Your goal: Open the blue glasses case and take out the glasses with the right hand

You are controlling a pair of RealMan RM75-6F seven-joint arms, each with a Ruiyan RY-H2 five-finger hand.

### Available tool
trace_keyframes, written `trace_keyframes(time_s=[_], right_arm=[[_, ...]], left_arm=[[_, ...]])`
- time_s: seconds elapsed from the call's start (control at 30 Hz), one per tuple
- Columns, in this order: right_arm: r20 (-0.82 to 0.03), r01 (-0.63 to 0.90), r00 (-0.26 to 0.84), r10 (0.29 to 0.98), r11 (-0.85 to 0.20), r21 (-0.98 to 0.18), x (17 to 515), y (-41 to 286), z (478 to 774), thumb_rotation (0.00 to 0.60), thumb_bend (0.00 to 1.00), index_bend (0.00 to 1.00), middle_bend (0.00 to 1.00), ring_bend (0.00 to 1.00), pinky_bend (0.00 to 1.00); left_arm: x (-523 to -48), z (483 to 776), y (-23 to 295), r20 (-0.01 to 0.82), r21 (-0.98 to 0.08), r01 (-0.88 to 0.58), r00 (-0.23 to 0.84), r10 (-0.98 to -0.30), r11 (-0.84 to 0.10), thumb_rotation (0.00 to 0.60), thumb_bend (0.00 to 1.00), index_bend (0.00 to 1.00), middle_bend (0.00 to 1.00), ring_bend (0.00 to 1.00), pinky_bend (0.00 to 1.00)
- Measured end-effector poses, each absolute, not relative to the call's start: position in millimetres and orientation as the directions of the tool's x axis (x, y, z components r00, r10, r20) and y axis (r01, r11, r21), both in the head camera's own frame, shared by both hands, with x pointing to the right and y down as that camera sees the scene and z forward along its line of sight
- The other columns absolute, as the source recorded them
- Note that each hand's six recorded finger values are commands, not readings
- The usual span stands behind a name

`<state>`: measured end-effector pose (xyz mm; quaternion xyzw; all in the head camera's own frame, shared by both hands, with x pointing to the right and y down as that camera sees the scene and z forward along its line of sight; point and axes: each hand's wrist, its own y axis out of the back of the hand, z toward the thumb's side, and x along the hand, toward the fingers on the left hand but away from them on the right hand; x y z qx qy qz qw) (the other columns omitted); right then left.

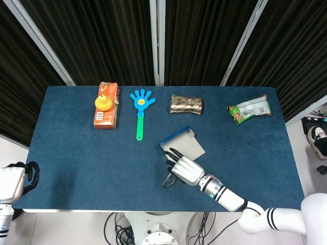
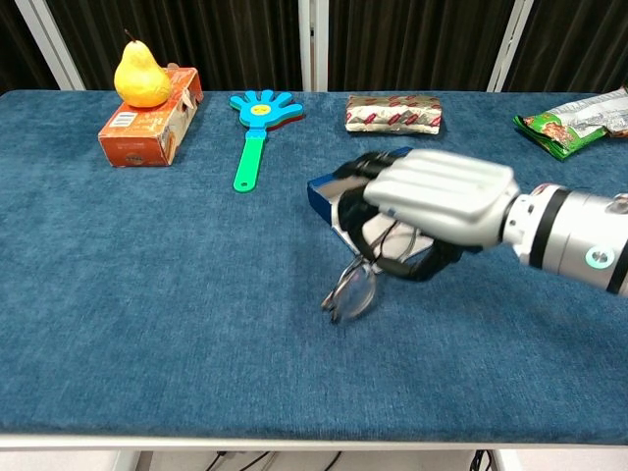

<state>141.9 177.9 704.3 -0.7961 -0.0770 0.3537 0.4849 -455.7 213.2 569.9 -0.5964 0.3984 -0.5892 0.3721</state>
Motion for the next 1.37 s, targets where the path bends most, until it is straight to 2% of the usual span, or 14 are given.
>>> trace_keyframes(time_s=[0.07, 0.17, 0.23, 0.3, 0.47, 0.67, 0.9, 1.1, 1.37], right_arm=[[-0.494, -0.244, 0.751, 0.438, -0.511, -0.824, 133.6, 184.7, 706.7, 0.600, 0.46, 0.52, 0.22, 0.00, 0.00], [-0.497, -0.275, 0.762, 0.416, -0.487, -0.829, 124.1, 191.0, 709.3, 0.600, 0.40, 0.19, 0.16, 0.00, 0.00], [-0.496, -0.287, 0.763, 0.415, -0.470, -0.835, 120.9, 192.3, 708.6, 0.600, 0.39, 0.06, 0.14, 0.00, 0.00], [-0.487, -0.278, 0.759, 0.431, -0.462, -0.842, 122.3, 190.4, 704.8, 0.600, 0.39, 0.01, 0.12, 0.00, 0.00], [-0.452, -0.230, 0.720, 0.527, -0.433, -0.872, 148.4, 173.4, 687.3, 0.600, 0.38, 0.01, 0.09, 0.00, 0.00], [-0.404, -0.179, 0.612, 0.680, -0.379, -0.908, 214.2, 151.2, 653.7, 0.600, 0.35, 0.01, 0.08, 0.00, 0.00], [-0.336, -0.138, 0.467, 0.818, -0.308, -0.942, 299.1, 152.5, 605.0, 0.600, 0.30, 0.00, 0.04, 0.00, 0.00], [-0.308, -0.064, 0.328, 0.893, -0.304, -0.950, 359.5, 178.3, 573.6, 0.600, 0.30, 0.00, 0.04, 0.00, 0.00], [-0.334, -0.036, 0.177, 0.926, -0.333, -0.942, 413.7, 206.6, 550.5, 0.600, 0.30, 0.00, 0.04, 0.00, 0.00]], left_arm=[[-455.8, 569.9, 213.2, 0.406, -0.913, -0.037, -0.012, -0.914, -0.406, 0.600, 0.36, 0.70, 0.71, 0.55, 0.57], [-455.9, 570.0, 213.1, 0.407, -0.913, -0.038, -0.012, -0.913, -0.406, 0.600, 0.36, 0.70, 0.71, 0.55, 0.57], [-456.0, 570.0, 213.1, 0.407, -0.913, -0.040, -0.011, -0.913, -0.407, 0.600, 0.36, 0.70, 0.71, 0.55, 0.57], [-456.1, 570.1, 213.1, 0.408, -0.912, -0.039, -0.011, -0.913, -0.408, 0.600, 0.36, 0.70, 0.71, 0.55, 0.57], [-455.8, 570.1, 213.1, 0.409, -0.912, -0.038, -0.010, -0.913, -0.408, 0.600, 0.36, 0.70, 0.71, 0.55, 0.57], [-455.4, 570.1, 213.2, 0.407, -0.913, -0.034, -0.011, -0.913, -0.407, 0.600, 0.36, 0.70, 0.71, 0.55, 0.57], [-455.0, 569.9, 213.6, 0.405, -0.914, -0.030, -0.013, -0.914, -0.404, 0.600, 0.36, 0.70, 0.71, 0.55, 0.57], [-455.1, 570.1, 213.4, 0.404, -0.915, -0.027, -0.014, -0.915, -0.404, 0.600, 0.36, 0.70, 0.71, 0.55, 0.57], [-454.8, 570.1, 213.5, 0.403, -0.915, -0.024, -0.014, -0.915, -0.402, 0.600, 0.36, 0.70, 0.71, 0.55, 0.57]])
